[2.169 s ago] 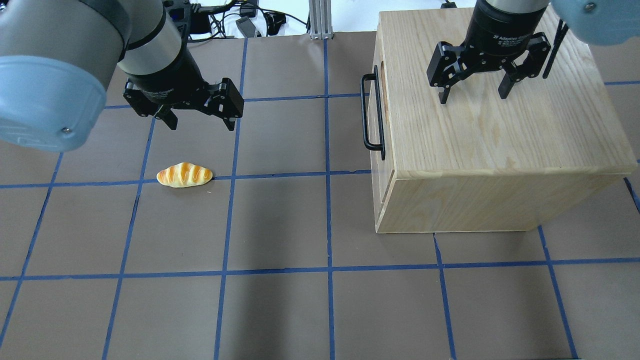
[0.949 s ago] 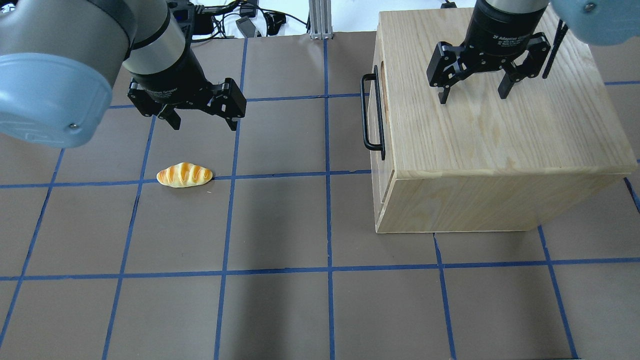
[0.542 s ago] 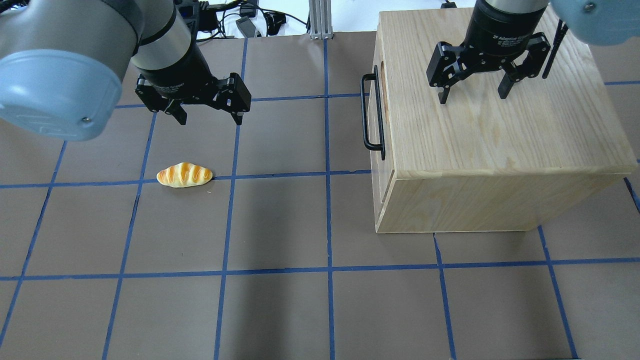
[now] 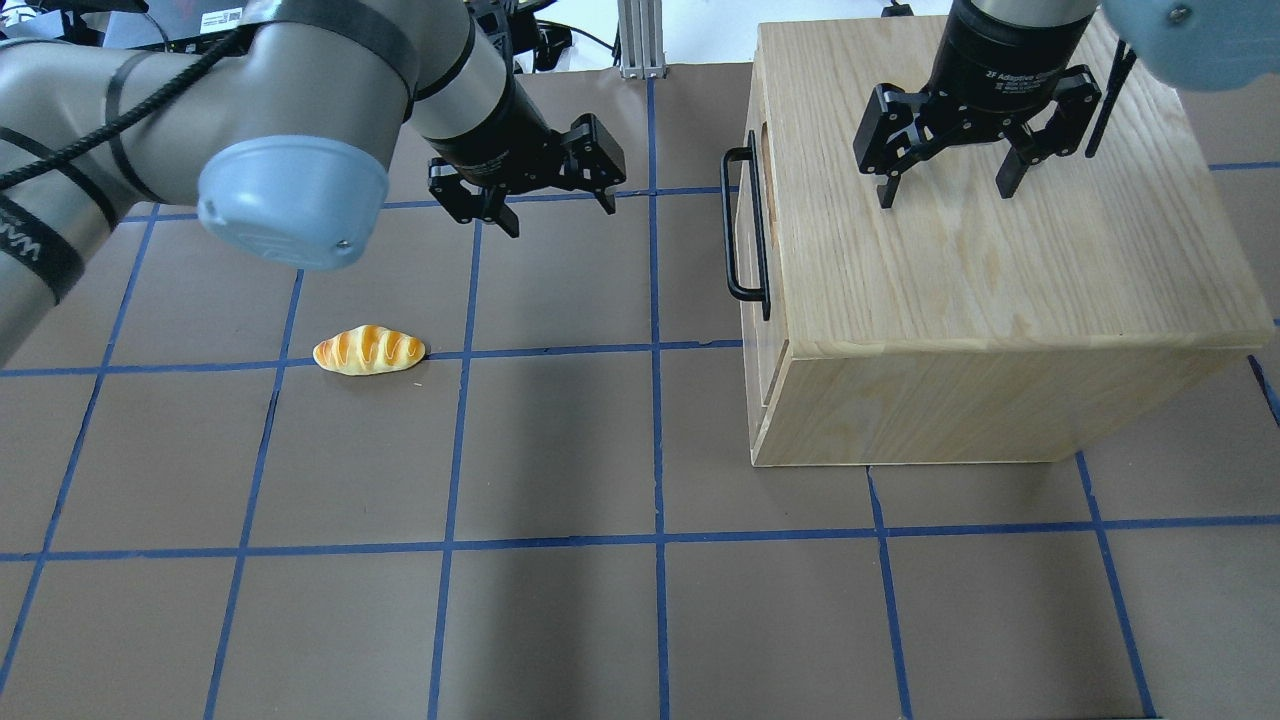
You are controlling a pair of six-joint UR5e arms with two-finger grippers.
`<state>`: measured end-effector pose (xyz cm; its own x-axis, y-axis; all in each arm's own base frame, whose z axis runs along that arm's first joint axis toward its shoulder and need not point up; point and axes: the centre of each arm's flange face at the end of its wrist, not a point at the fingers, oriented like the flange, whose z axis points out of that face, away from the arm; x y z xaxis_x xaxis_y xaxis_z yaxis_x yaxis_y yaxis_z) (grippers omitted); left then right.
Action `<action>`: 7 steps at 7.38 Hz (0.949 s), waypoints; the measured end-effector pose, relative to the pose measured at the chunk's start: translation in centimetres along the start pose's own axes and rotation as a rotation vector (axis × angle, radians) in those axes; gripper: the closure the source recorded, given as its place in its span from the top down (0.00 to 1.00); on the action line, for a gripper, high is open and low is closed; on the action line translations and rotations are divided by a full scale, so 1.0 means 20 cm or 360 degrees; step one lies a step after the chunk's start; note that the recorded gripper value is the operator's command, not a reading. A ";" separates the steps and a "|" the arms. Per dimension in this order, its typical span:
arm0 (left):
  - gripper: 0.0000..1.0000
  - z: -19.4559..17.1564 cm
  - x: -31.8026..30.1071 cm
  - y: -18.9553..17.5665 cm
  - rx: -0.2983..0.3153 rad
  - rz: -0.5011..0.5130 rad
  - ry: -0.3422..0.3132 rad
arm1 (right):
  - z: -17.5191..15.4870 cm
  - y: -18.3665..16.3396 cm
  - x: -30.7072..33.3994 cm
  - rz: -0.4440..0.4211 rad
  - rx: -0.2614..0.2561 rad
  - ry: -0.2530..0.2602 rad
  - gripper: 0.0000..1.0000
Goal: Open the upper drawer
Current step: 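Move the left gripper toward the black drawer handle on the cabinet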
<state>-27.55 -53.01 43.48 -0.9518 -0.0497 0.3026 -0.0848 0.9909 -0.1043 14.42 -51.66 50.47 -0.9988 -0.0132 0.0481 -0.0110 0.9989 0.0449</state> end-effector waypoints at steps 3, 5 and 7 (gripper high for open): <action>1.00 0.16 0.15 -0.04 0.0007 -0.0103 0.0190 | 0.00 0.00 0.00 -0.0002 0.0001 0.0000 1.00; 1.00 0.26 0.20 -0.04 -0.0008 -0.0141 0.0203 | 0.00 0.00 0.00 0.0000 0.0001 0.0000 1.00; 1.00 0.29 0.24 -0.03 -0.0020 -0.0147 0.0203 | 0.00 0.00 0.00 0.0000 0.0001 0.0000 1.00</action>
<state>-33.83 -54.62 39.57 -0.8948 -0.1252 0.4286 -0.1658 0.9844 -0.0586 14.44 -51.66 50.50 -0.9988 -0.0132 0.0481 -0.0110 0.9990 0.0444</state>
